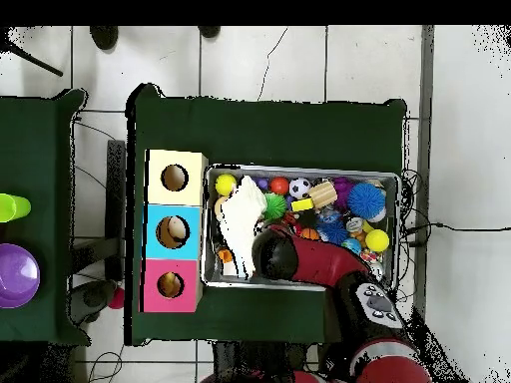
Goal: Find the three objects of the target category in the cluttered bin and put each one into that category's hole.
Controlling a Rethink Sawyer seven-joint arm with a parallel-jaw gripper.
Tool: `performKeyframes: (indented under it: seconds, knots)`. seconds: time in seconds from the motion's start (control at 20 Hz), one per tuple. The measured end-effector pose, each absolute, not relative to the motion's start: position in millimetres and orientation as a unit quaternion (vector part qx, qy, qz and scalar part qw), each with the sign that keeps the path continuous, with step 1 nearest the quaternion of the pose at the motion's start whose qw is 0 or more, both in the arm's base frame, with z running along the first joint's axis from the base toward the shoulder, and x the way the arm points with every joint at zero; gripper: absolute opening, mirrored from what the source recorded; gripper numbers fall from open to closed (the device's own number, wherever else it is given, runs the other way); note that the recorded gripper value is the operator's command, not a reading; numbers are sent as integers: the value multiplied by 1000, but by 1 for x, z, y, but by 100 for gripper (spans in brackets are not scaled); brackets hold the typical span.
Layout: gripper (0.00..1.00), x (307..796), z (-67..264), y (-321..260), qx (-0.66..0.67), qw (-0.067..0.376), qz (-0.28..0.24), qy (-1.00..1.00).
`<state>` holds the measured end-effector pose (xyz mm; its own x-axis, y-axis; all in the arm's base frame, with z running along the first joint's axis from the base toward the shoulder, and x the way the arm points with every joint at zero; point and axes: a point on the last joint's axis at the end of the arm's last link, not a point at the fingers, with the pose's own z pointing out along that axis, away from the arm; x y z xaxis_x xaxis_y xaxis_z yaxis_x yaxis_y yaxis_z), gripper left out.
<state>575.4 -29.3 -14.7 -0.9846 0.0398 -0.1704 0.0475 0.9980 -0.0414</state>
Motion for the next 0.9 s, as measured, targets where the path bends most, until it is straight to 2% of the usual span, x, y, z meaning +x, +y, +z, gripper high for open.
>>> performKeyframes:
  seconds: [0.55, 0.9]
  knots:
    - [100, 588, -15, -31, -74, 107, -77, 988]
    - [100, 583, -21, -47, -112, 105, -102, 983]
